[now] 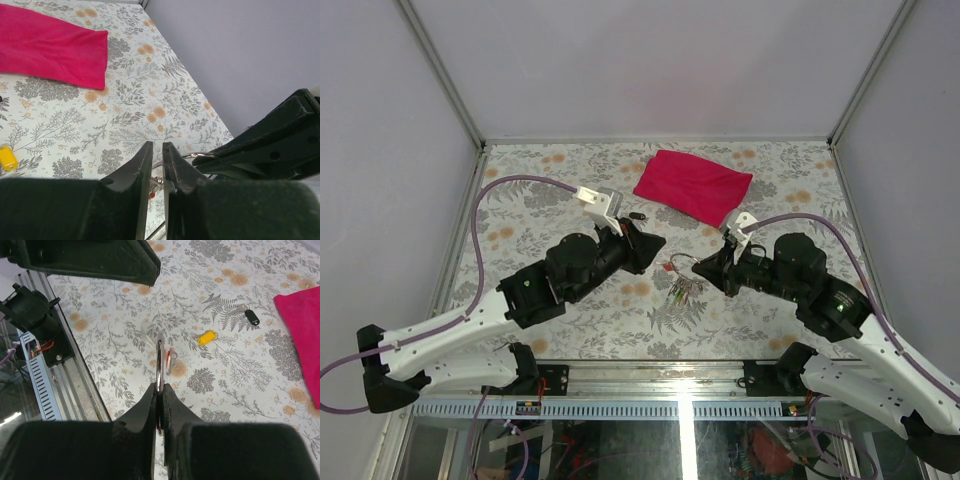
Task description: Put the keys on the keyring
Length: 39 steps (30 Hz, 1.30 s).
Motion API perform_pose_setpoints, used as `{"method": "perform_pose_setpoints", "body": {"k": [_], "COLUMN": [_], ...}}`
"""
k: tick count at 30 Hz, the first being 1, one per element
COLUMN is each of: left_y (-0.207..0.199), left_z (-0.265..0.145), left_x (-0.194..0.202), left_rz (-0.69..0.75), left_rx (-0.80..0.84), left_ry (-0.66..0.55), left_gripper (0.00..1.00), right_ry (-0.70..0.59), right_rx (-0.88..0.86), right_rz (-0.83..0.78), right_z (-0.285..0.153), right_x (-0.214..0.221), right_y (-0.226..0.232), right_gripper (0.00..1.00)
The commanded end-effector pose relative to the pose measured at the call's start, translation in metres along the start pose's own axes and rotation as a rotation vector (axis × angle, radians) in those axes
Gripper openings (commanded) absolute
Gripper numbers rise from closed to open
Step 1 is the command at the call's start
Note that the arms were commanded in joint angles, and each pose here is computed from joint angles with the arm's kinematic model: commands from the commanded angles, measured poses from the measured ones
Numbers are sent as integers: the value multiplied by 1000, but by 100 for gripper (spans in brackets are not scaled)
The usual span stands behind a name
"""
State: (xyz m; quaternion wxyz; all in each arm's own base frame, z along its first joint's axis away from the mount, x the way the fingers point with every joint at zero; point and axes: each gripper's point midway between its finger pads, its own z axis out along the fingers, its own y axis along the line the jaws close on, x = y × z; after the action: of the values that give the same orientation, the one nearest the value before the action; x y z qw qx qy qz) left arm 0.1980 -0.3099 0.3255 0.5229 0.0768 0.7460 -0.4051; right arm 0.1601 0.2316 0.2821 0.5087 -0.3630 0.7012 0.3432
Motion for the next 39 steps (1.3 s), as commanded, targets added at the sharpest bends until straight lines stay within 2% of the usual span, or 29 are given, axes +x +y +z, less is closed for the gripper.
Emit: {"method": "perform_pose_setpoints", "body": {"k": [1,8,11,16,19,28,39], "left_y": [2,-7,-23,-55,-62,-82,-93], "left_z": [-4,-18,-24,-33,-36,-42,-38], "left_x": [-16,-27,-29,-22,-19,-5,11], "left_rz": [3,72,139,292,379,573,628], "left_rx": [-12,61,164,359,417,573,665], "left_ry": [-59,-90,-84,-38,-12,81,174], "left_gripper": [17,29,31,44,49,54,56], "right_ry": [-100,-53,-34,-7,-1,-4,-20], "right_rx": [-2,-27,-66,-155,-208,-288,-334], "right_rz": [-90,-150,-160,-158,-156,-152,-144], "right_z": [-18,-33,-38,-44,-48,-55,-53], "right_x": [-40,-38,-36,-37,-39,-46,-51], "right_y": [4,11,18,34,44,60,67], "right_gripper": [0,0,0,0,0,0,0]}}
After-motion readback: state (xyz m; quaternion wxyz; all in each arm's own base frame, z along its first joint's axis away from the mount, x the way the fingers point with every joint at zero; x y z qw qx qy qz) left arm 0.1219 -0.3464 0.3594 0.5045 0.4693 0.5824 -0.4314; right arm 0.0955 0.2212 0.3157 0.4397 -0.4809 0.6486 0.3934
